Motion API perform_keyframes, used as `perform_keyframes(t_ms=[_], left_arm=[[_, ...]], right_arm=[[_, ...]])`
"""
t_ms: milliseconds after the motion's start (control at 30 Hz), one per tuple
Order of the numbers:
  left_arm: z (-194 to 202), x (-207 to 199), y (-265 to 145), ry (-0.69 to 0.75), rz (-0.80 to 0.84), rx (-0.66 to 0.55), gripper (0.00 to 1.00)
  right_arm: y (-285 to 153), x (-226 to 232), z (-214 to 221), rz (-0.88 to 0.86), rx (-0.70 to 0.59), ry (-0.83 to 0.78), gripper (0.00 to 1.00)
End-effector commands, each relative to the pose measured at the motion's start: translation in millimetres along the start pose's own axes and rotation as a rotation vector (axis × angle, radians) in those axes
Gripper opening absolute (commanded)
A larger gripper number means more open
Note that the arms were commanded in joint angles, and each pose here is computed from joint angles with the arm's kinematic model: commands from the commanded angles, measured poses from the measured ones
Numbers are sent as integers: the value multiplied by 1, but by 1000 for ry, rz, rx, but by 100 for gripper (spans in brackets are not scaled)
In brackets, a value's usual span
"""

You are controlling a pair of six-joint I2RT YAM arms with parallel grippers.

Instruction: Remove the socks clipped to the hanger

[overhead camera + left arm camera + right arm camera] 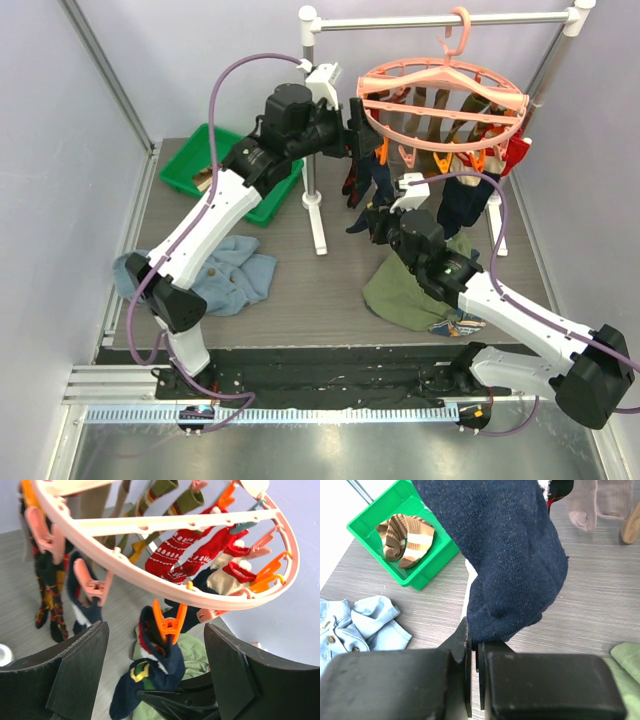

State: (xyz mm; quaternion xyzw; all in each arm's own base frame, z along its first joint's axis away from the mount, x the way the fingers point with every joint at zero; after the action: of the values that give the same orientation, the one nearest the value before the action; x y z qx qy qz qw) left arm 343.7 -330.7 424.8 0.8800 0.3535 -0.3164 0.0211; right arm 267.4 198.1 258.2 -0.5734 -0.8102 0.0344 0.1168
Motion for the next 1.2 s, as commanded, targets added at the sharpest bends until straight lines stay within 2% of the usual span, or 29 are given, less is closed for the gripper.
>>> perform_keyframes(t_ms=[0, 400, 467, 533, 733, 900, 1033, 1133, 1167], left_arm=[[-8, -17, 0, 26, 33, -27, 79], [1, -17, 22, 37, 7, -24, 68], [2, -17, 25, 50, 9, -25, 59], [2, -19, 26, 58, 13, -32, 55], [3, -22, 31, 74, 28, -35, 54], [9, -25, 37, 98, 44, -28, 59], [10, -24, 42, 103, 38, -30, 56], [10, -25, 43, 102, 42, -33, 43], [8, -26, 43, 103, 44, -37, 33]], right_arm=[[-4, 5, -11, -29, -43, 34, 1], [-4, 6, -12, -37, -45, 37, 1], [-4, 6, -11, -37, -45, 37, 1], [-4, 5, -10, -36, -44, 37, 1], [-5, 5, -9, -35, -43, 37, 1], [-5, 5, -10, -36, -47, 39, 1], [-6, 6, -10, -44, -48, 41, 1], [-7, 5, -9, -42, -46, 40, 1], [-7, 5, -9, -42, -44, 41, 1]])
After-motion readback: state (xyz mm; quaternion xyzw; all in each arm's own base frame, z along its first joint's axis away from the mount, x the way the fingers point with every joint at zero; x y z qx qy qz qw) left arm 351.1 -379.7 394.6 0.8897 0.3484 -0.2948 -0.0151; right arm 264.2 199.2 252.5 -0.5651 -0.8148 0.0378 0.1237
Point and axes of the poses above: each gripper's point midway between its finger pads, its own y axis out along the fingers, its own x axis along the line the jaws close on, z = x × y, the point moved 5 cm from there along -y, back along the fingers, and after that the axes turned 8 degrees about -y, right-handed, at the moved point
